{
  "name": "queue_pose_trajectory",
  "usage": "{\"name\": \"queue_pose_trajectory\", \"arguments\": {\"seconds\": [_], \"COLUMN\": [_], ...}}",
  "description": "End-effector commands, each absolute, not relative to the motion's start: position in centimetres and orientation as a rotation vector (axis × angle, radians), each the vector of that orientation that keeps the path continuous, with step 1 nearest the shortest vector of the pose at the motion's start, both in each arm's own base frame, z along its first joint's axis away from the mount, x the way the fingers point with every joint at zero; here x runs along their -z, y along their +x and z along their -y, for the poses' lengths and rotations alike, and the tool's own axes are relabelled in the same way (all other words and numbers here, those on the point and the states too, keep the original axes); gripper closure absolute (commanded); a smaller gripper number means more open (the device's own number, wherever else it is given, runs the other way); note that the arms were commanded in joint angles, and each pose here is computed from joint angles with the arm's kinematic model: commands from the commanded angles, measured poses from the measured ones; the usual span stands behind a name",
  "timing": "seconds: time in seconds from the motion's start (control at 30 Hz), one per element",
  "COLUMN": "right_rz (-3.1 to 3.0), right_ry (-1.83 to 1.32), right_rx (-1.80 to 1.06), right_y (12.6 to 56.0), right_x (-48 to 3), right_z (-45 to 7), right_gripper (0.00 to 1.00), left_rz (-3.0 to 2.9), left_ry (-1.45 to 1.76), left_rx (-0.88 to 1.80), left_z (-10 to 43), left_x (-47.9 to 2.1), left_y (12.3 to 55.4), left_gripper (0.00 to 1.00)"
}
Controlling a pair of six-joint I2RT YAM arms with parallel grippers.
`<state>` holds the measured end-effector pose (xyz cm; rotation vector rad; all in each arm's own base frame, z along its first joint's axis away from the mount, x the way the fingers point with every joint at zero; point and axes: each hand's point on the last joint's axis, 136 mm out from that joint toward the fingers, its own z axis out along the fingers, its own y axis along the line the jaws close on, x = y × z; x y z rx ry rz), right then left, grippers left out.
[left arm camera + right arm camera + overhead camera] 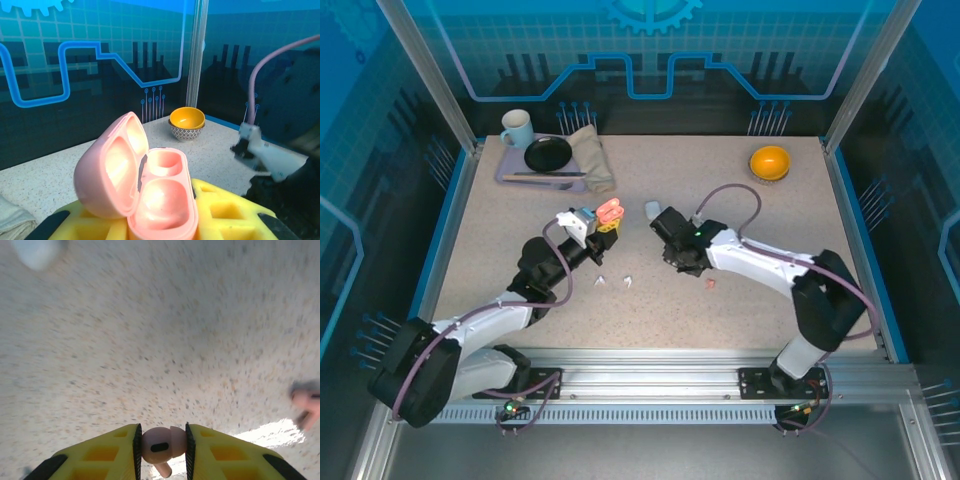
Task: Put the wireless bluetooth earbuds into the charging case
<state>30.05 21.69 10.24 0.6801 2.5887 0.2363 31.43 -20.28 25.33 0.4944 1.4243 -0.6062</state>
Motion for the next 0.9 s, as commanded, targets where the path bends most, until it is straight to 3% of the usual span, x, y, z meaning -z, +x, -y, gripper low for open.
{"name": "queue_pose_trajectory", "arguments": {"seconds": [0.0,0.53,0.87], "right_rz": [-2.428,-1.770,-1.540], "right_ry": [0.557,0.152,-0.031], "right_rx": [-0.253,-0.631,-0.841], "right_y": [32.1,34.3,33.0], "right_x": [-14.9,-37.5,-43.7], "right_z": [-20.0,-21.3,-24.4], "right_gripper": [0.71,0.71,0.71], "left_rz": [-1.360,-1.313,-1.334], "left_ry": [0.503,0.571,0.618], "left_rx": [0.608,0.671,0.665], "left_z": [20.4,23.2,27.1], "left_x": [-28.1,-31.5,-33.3], "left_y": [31.5,32.8,35.3], "left_gripper": [1.00,1.00,1.00]}}
